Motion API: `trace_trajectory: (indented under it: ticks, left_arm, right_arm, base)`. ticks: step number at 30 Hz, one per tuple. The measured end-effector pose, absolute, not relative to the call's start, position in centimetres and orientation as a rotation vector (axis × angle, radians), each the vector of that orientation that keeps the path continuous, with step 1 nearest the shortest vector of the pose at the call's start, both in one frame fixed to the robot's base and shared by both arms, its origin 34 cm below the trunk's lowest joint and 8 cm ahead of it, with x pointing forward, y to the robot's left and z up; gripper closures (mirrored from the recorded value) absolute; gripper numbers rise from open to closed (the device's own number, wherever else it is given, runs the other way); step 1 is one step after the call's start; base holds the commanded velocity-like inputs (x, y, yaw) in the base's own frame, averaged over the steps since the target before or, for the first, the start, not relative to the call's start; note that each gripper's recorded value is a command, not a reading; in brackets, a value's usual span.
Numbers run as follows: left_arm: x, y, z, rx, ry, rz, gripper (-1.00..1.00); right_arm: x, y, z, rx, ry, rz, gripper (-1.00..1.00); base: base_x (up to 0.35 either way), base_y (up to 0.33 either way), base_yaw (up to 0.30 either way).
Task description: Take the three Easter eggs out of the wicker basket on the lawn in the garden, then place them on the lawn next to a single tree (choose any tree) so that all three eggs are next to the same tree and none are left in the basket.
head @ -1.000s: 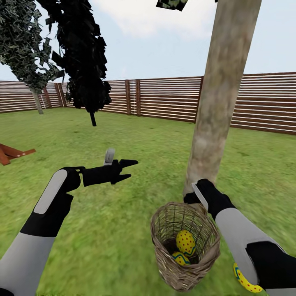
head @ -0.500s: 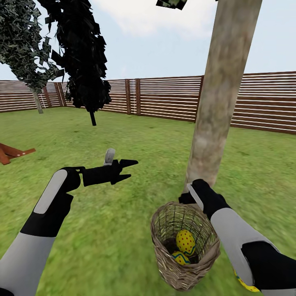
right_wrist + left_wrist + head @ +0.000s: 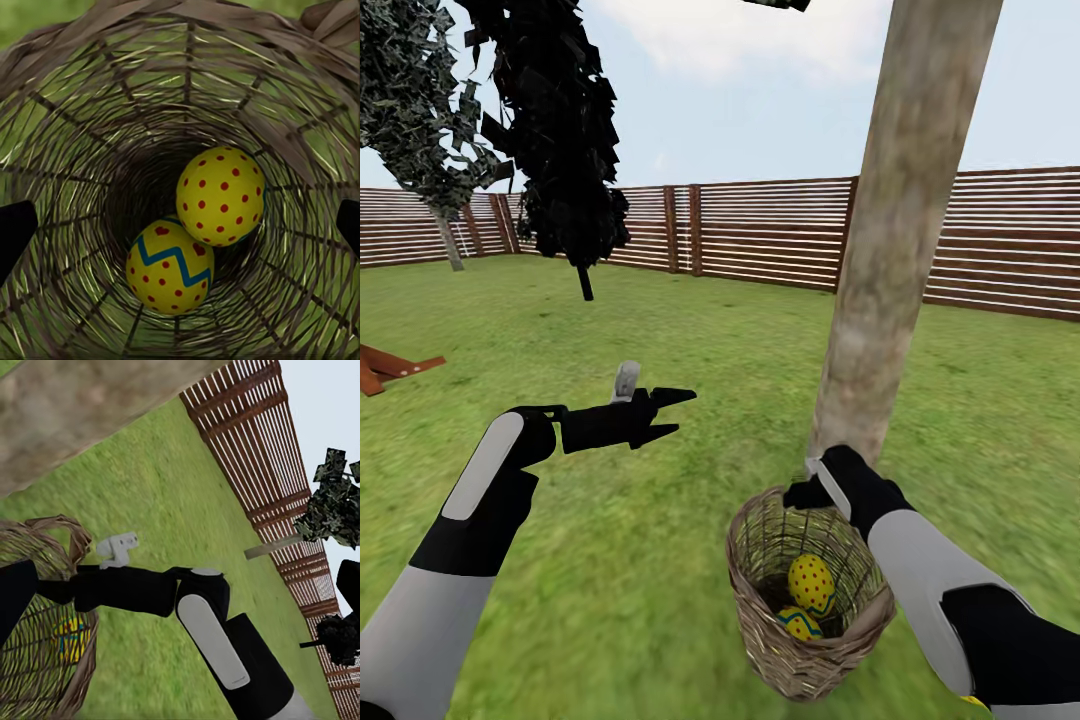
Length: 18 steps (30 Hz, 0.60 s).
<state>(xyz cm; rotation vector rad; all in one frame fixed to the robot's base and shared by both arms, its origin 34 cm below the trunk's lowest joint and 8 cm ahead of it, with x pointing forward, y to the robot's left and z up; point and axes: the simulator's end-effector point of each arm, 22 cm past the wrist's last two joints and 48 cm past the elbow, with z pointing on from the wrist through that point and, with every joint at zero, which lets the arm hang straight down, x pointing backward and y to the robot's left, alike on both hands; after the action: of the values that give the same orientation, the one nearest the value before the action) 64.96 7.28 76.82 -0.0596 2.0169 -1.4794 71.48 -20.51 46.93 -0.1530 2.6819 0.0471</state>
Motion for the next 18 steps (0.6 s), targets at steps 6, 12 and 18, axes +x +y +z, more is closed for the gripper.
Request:
trace_trajectory:
  ticks: [6, 12, 18]
  left_arm:
    - [65.4, 7.3, 75.8, -0.072, 2.03, -1.482, -1.0]
    - [65.7, 7.3, 75.0, -0.081, 2.041, -1.486, -1.0]
    - [66.3, 7.3, 73.6, -0.1, 2.06, -1.491, -1.0]
  right_arm:
    - [71.2, -21.2, 45.4, -0.148, 2.708, 0.032, -1.0]
    - [71.0, -20.8, 44.4, -0.148, 2.725, 0.044, -1.0]
    - [70.5, -20.8, 41.8, -0.146, 2.748, 0.049, -1.0]
  base:
    - [0.0, 0.0, 0.0]
    - [0.0, 0.0, 0.0]
    - [0.0, 0.0, 0.0]
